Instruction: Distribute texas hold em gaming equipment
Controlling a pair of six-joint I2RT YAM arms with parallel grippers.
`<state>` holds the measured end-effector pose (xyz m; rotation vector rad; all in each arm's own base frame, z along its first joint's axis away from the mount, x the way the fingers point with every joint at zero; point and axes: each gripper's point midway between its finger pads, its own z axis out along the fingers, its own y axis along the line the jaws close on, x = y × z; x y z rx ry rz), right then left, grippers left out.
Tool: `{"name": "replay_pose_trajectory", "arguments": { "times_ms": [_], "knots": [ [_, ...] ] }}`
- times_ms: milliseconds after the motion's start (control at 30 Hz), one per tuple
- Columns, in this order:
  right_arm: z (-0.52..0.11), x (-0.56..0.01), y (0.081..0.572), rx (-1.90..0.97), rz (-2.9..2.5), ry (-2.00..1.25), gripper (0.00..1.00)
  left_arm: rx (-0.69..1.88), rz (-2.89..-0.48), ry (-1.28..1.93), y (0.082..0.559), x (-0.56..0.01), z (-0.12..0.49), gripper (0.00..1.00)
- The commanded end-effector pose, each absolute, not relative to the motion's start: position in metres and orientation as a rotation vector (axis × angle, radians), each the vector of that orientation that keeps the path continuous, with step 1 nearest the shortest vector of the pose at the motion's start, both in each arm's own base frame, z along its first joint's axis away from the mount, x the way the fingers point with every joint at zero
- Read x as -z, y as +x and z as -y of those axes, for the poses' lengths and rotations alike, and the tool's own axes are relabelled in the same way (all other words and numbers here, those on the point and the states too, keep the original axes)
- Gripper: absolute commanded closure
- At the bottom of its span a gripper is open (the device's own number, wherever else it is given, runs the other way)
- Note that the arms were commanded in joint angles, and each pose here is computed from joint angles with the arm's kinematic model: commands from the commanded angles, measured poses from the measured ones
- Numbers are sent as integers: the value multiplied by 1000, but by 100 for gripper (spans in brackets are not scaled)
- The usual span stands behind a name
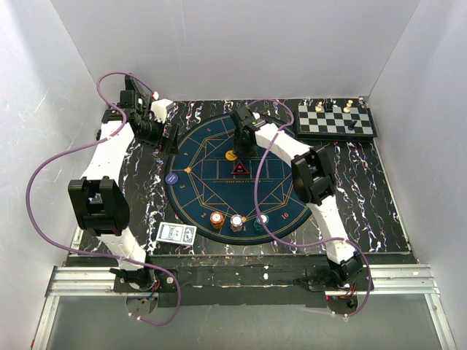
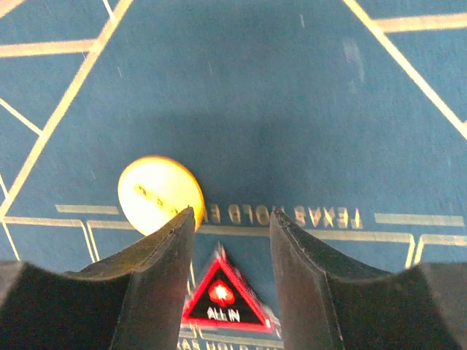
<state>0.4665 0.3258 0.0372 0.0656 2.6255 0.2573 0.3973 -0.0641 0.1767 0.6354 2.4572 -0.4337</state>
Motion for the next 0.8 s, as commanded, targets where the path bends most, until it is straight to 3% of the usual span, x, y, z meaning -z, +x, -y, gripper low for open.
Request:
{"name": "replay_pose_trajectory", "arguments": {
  "times_ms": [0, 267, 767],
  "knots": [
    [-336, -92, 447, -276, -2492, 18, 47, 440, -2403, 652, 399, -198, 65, 2],
    [-397, -96, 428, -466, -2478, -178, 55, 429, -2407, 596, 402, -202, 50, 2],
    [-382, -36, 437, -473, -2632, -19, 61, 438, -2409, 569, 405, -202, 49, 2]
  ]
}}
